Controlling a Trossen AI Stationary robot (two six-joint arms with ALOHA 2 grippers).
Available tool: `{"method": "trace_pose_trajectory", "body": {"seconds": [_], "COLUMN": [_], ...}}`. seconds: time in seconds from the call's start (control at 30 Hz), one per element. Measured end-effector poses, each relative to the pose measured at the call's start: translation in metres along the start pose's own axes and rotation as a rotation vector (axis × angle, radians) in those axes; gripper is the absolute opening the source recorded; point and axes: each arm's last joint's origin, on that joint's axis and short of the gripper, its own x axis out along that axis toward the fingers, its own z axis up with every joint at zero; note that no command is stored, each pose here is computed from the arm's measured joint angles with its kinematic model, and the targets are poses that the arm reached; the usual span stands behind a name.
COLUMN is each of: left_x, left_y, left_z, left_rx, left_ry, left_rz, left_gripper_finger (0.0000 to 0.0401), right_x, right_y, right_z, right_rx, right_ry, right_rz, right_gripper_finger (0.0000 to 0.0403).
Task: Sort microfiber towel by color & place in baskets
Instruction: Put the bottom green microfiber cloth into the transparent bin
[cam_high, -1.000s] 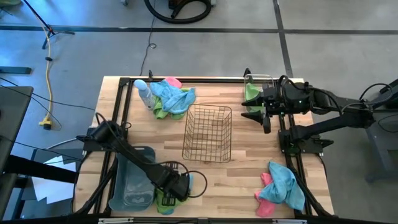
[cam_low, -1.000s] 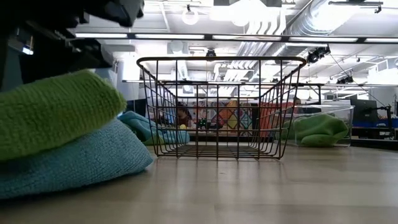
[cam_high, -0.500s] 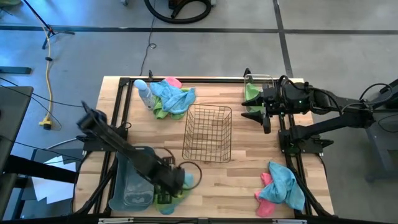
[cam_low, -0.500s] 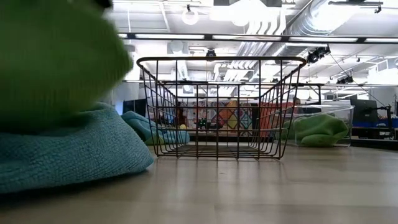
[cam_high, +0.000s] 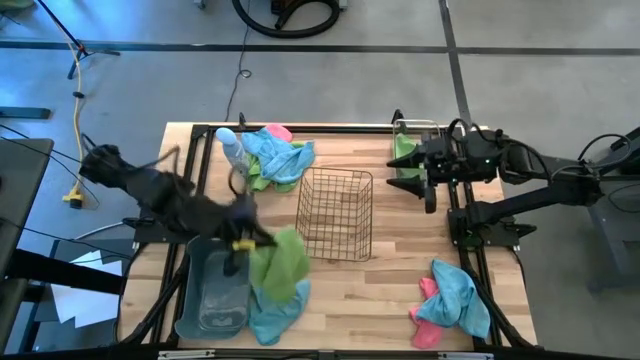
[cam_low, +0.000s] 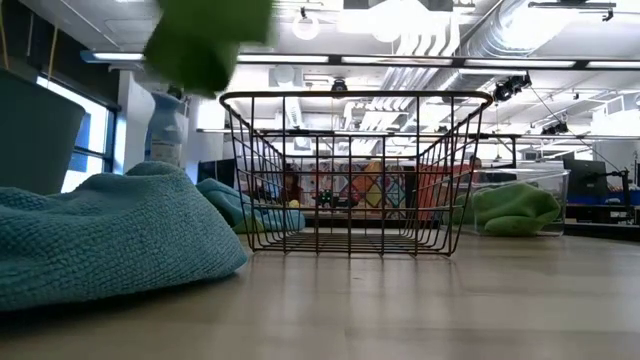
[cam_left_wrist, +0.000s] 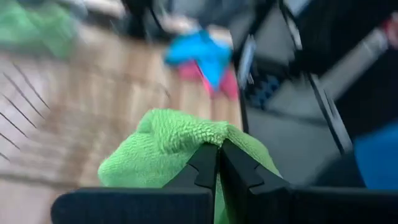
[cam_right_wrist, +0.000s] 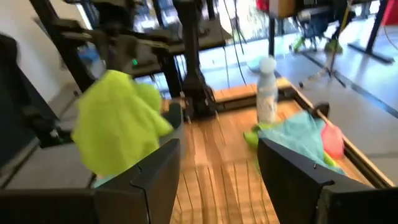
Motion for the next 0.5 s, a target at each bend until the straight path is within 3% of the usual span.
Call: {"method": "trace_pose_trajectory", "body": {"seconds": [0.13,0.33,0.5], "left_x": [0.001,0.012,0.014], "left_y": [0.014,0.046,0.077], "left_z": [0.017,0.035,0.052], "left_rx": [0.11,0.305,0.41], "left_ry": [-0.11,-0.149,-0.193], "left_rz": [0.051,0.175,0.213], "left_gripper_finger": [0.0,0.0,0.0], "right_x": [0.0,-0.001,0.002], "right_y": [0.002,0.003,0.004], "right_z": [0.008,0.016,0.023], "right_rx": [0.004,0.008,0.019], "right_ry": [-0.085,-0.164,-0.235], "right_rz": [0.018,0.032,0.045], "right_gripper_finger": [0.0211,0.0211,0.0211]}}
